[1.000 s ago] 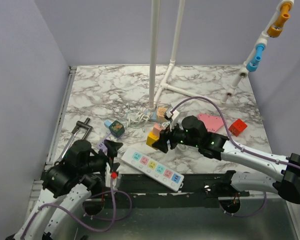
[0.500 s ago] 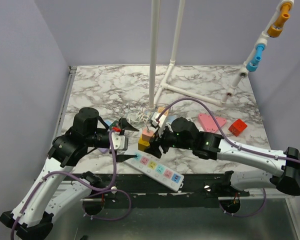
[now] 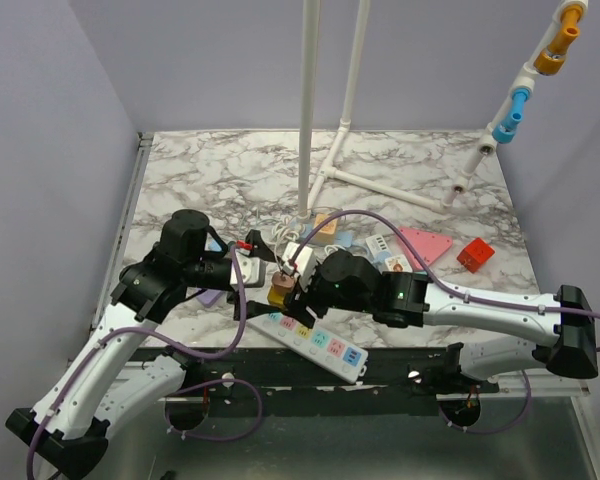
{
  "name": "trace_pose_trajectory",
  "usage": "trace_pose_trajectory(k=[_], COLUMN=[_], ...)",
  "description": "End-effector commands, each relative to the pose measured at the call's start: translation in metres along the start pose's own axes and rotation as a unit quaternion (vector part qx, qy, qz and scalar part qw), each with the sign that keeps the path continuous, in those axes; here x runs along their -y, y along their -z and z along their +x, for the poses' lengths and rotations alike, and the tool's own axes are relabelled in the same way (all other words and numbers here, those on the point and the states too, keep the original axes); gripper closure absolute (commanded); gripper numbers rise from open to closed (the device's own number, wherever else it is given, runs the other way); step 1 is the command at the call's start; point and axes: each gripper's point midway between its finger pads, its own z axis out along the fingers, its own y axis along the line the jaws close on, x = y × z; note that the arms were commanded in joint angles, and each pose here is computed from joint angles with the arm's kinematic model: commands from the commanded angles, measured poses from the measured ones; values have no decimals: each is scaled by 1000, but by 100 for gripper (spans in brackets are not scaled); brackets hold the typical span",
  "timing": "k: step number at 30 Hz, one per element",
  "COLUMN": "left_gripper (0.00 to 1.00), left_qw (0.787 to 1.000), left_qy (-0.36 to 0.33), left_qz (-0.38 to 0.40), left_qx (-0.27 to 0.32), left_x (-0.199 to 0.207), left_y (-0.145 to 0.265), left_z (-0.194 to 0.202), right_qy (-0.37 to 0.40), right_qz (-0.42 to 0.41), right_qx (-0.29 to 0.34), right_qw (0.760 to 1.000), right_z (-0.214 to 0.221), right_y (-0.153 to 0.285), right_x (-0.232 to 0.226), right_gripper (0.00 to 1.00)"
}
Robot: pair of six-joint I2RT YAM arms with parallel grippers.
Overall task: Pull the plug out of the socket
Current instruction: Remove the plug from the socket.
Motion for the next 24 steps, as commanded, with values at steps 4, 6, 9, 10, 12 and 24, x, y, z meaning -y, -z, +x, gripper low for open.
trace_pose_trajectory(k=[4,6,9,10,12,24], left_gripper=[4,4,6,8,10,71], left_qw=[999,999,999,1000,1000,999], left_qy=[22,18,17,20,25,18], left_qz=[-20,-29,-27,-22,-12,-17], left_qx=[-20,-16,-5,-1,2,19], left_x=[-10,-12,-11,-10,-7,-4], left_y=[-3,-3,-4,-5,-5,0], left_z=[14,15,11,10,6,-8], right_qy=[13,15,22,25,23,-13], right_qz=[18,16,12,12,20,15], right_qx=[55,56,51,49,47,83], right_qw=[998,998,998,998,998,996], right_z=[-42,-42,-40,-40,-39,-55], right_y=[5,5,3,1,-1,-1], right_x=[-4,-7,-15,-16,-15,-20], right_gripper=[99,99,99,99,99,89])
